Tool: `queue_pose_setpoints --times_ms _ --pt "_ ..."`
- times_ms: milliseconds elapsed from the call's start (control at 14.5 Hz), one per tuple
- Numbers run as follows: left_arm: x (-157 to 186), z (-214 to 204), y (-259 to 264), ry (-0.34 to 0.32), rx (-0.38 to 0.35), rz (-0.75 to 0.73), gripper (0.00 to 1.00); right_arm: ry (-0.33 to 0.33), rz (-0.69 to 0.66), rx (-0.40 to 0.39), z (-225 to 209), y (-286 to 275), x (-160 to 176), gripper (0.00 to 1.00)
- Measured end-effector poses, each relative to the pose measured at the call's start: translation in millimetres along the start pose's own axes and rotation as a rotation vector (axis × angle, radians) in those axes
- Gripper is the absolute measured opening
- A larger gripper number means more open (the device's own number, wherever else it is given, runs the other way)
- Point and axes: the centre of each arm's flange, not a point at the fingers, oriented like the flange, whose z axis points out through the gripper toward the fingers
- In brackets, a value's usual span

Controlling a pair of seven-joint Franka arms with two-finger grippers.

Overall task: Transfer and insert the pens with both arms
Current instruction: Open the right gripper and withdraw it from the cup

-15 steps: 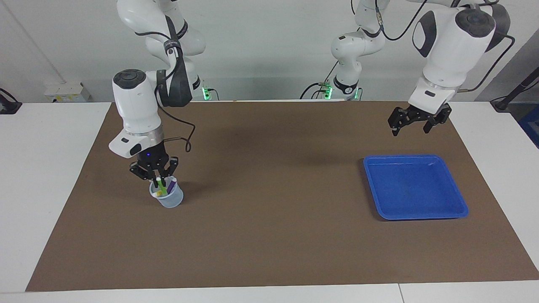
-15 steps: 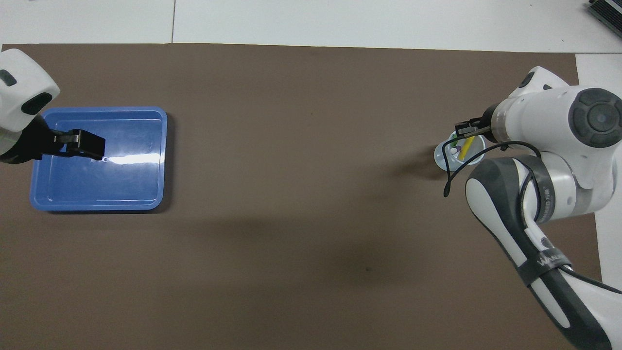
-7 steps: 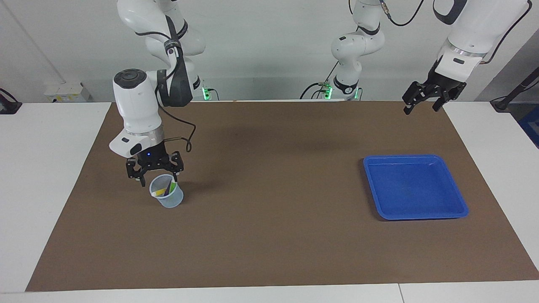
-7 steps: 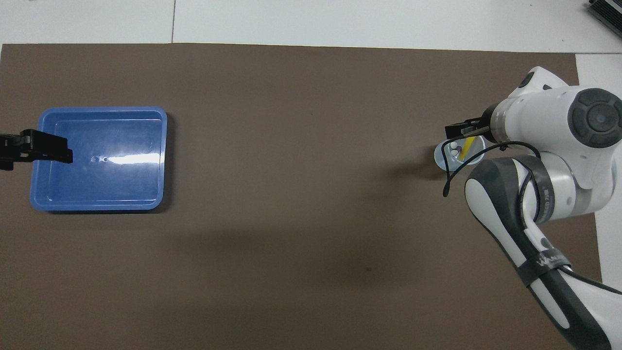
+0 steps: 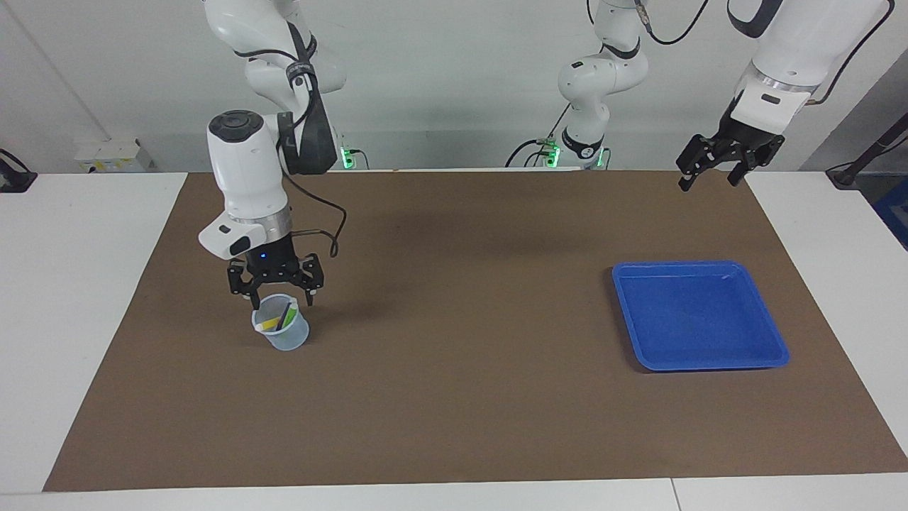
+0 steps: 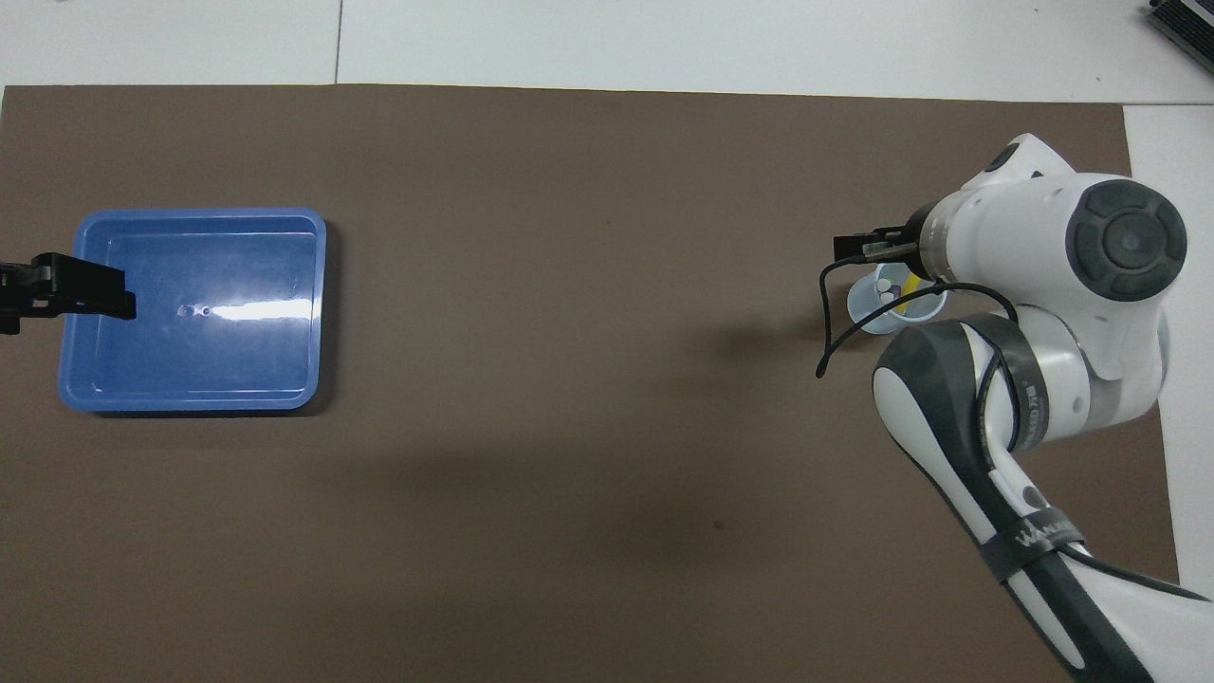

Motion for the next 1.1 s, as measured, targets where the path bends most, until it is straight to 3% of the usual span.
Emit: queue_pose_setpoints --times_ms 275,551,1102 --pt "-0.5 1.5 -0.3 -0.006 0.001 -0.001 1.0 -0.058 0.016 -0.012 -16.4 7.8 2.2 1.0" --pt "-1.1 1.9 3.1 -0.008 0.001 0.006 1.0 -0.136 0.088 0.038 -55.2 19.3 -1.1 1.0" --pt "-2.9 2.0 9.4 -0.009 0.003 0.017 1.0 -0.268 0.097 0.033 -127.5 27.2 -22.7 1.0"
